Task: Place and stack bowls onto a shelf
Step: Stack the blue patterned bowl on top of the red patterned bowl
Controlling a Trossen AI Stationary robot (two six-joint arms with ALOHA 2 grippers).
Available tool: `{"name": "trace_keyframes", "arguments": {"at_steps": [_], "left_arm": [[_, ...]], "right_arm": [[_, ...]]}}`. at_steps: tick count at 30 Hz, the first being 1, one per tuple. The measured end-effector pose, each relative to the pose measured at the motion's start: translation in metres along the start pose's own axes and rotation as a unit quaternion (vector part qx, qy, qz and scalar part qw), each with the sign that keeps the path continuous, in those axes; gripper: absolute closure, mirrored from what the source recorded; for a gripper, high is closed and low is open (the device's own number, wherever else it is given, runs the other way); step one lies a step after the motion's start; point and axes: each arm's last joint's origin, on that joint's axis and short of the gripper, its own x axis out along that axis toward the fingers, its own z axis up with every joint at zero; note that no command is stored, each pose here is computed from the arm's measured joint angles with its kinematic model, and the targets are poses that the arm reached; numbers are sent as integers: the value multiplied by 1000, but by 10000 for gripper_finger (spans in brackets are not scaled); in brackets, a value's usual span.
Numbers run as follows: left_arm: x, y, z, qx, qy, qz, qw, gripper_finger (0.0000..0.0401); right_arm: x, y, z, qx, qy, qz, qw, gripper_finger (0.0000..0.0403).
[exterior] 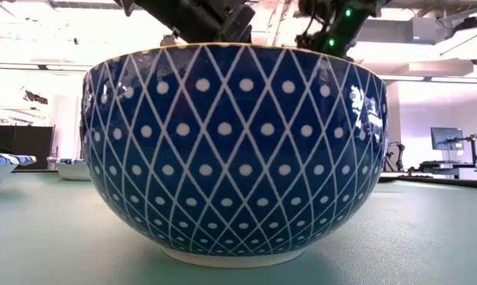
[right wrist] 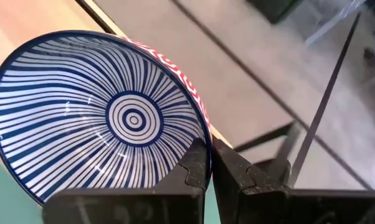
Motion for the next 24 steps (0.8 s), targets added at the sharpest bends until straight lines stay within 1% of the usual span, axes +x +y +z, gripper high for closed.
{"name": "trace_keyframes", "arguments": {"at_steps": [3, 6, 9, 12, 14, 21, 24], "left_arm": [[0, 1, 0, -2, -1, 2, 1000, 207], [0, 0, 0, -3, -2, 2, 1000, 207], [0, 1, 1, -6, -6, 2, 1000, 207], [1, 2, 2, -8, -8, 4, 1000, 207], [2, 4, 3, -12, -11, 5, 1000, 207], [5, 8, 2, -25, -10, -19, 999, 207], [5, 8, 2, -25, -10, -19, 999, 207]], "right_arm": [[8, -20, 5, 13, 11, 14, 1000, 369], [13, -38, 9, 19, 18, 49, 998, 369], [18, -48, 8, 26, 28, 97, 995, 369], [22, -55, 6, 27, 37, 118, 992, 370], [26, -54, 3, 17, 50, 121, 991, 370], [41, -47, -2, 3, 80, 139, 987, 369], [47, -43, -4, -2, 94, 144, 985, 367]]}}
